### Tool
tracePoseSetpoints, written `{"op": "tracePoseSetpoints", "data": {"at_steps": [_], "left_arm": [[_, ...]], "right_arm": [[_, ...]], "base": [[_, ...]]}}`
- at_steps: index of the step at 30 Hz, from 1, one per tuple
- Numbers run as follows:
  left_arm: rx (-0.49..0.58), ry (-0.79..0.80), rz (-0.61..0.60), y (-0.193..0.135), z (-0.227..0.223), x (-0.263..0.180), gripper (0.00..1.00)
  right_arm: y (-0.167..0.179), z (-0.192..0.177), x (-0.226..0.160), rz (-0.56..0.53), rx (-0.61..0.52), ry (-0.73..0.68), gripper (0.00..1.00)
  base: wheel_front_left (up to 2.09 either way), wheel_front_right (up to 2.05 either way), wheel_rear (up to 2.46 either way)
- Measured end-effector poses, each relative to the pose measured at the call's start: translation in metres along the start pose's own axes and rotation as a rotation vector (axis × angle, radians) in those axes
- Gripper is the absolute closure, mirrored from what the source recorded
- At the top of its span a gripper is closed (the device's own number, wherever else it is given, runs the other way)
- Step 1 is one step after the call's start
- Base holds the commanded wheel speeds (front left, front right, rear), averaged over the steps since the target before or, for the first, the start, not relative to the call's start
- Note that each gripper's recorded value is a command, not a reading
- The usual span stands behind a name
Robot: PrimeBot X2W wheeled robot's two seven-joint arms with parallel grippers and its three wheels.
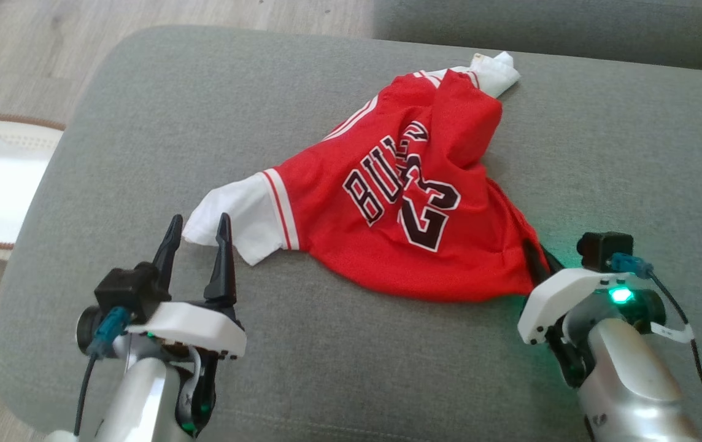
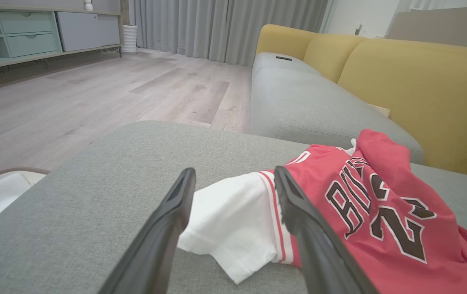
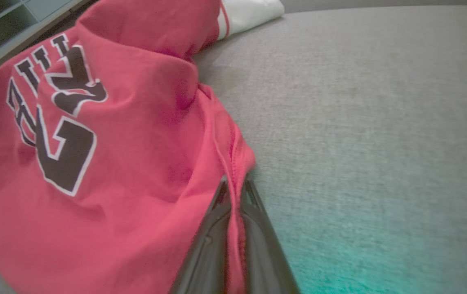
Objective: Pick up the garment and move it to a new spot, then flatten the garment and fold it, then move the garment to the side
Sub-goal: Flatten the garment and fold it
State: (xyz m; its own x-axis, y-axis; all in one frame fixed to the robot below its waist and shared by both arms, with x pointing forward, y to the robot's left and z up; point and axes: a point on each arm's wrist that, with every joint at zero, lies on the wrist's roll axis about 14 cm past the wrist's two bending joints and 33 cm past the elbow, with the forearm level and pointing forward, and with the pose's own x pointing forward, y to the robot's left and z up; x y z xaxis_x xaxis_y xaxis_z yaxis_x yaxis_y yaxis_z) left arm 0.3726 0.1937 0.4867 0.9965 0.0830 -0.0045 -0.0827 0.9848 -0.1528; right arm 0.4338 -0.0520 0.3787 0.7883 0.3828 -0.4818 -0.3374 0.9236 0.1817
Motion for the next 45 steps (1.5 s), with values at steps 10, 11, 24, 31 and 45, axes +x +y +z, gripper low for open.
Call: {"op": "tracePoseSetpoints", "data": {"at_steps": [10, 11, 24, 31, 45], "left_arm": [[-0.007, -0.005, -0.053, -0.018, 0.001, 0.007, 0.0], [-0.008, -0.006, -0.058, -0.02, 0.001, 0.007, 0.0], [-0.021, 0.016, -0.097, -0.033, -0.006, 0.011, 0.0], [-0.022, 0.0, -0.106, -0.036, -0.001, 0.009, 0.0], [-0.033, 0.014, -0.152, -0.05, -0.006, -0.002, 0.0]], "right_arm": [[-0.057, 0.051, -0.019, -0.166, -0.038, -0.182, 1.0], [-0.067, 0.057, -0.023, -0.194, -0.037, -0.2, 1.0], [-0.142, 0.063, -0.057, -0.439, -0.086, -0.194, 0.0], [-0.121, 0.099, -0.06, -0.393, -0.169, -0.359, 0.0], [-0.086, 0.016, -0.115, -0.307, 0.06, -0.393, 0.0]], "base": [[0.0, 0.0, 0.0], [0.0, 0.0, 0.0], [0.0, 0.0, 0.0], [0.0, 0.0, 0.0], [0.0, 0.0, 0.0]]}}
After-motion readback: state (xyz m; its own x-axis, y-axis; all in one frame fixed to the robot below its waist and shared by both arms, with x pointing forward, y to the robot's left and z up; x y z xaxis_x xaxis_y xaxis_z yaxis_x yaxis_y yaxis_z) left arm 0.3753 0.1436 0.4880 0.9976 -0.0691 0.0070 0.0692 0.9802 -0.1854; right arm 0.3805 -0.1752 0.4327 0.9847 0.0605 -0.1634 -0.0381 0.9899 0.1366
